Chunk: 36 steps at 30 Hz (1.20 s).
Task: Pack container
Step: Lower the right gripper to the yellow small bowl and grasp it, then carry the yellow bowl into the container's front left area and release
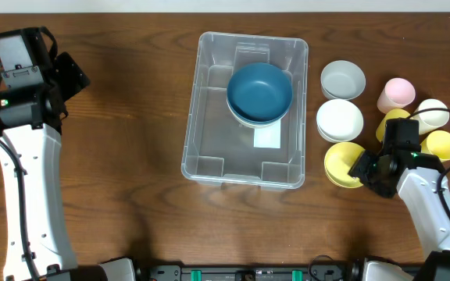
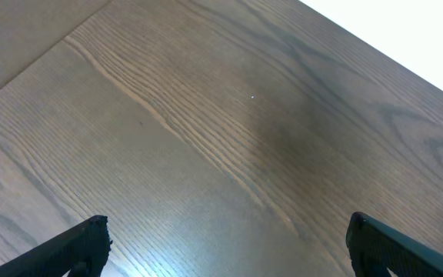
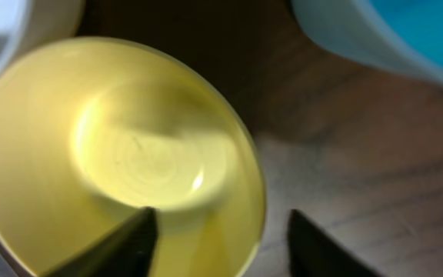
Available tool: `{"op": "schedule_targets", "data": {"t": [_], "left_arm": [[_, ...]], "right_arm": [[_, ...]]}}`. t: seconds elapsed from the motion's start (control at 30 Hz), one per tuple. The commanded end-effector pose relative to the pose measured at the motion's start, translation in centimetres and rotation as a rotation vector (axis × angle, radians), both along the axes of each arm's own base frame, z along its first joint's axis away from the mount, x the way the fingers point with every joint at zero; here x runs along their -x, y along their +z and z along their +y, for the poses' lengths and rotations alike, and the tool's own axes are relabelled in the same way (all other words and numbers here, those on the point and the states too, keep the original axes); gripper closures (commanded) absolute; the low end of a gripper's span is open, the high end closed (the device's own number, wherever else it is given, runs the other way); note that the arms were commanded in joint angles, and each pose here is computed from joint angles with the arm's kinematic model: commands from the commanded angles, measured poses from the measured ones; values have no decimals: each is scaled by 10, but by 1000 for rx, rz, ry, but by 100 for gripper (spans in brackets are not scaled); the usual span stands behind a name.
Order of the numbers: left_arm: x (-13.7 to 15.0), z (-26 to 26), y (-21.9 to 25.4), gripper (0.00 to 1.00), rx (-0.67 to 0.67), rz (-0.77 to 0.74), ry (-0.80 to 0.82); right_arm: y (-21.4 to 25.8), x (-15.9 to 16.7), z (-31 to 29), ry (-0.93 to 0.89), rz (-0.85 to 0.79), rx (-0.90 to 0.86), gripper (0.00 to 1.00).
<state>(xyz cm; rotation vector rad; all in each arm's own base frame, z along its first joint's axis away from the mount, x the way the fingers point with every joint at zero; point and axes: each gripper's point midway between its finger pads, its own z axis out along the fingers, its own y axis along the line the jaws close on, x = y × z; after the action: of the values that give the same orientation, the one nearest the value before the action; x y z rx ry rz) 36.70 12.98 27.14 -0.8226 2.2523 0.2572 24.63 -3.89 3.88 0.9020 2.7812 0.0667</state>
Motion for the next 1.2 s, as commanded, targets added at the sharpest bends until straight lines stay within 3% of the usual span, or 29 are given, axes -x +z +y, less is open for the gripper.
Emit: {"op": "schedule_targets", "data": {"t": [0.0,0.3,0.37,0.57,0.9,1.03,1.17], "left_arm": [[2,4,10,2,-22,-16,8],[2,4,10,2,-22,-16,8],[2,4,10,2,-22,-16,8],[2,4,10,2,-22,-16,8],[2,4,10,2,-22,-16,8],[2,4,10,2,-22,-16,8],[2,4,10,2,-22,-16,8]], "right_arm": [[-7,5,-1,-6,15,3,55],[-19,16,-1,5,39,11,51],[-19,15,-2,15,36,15,60],[-19,15,-2,37,33,20,98],[-6,19,0,103,61,28,99],[33,7,-1,141,-5,68,99],[99,-11,2,183,-142,115,99]]}}
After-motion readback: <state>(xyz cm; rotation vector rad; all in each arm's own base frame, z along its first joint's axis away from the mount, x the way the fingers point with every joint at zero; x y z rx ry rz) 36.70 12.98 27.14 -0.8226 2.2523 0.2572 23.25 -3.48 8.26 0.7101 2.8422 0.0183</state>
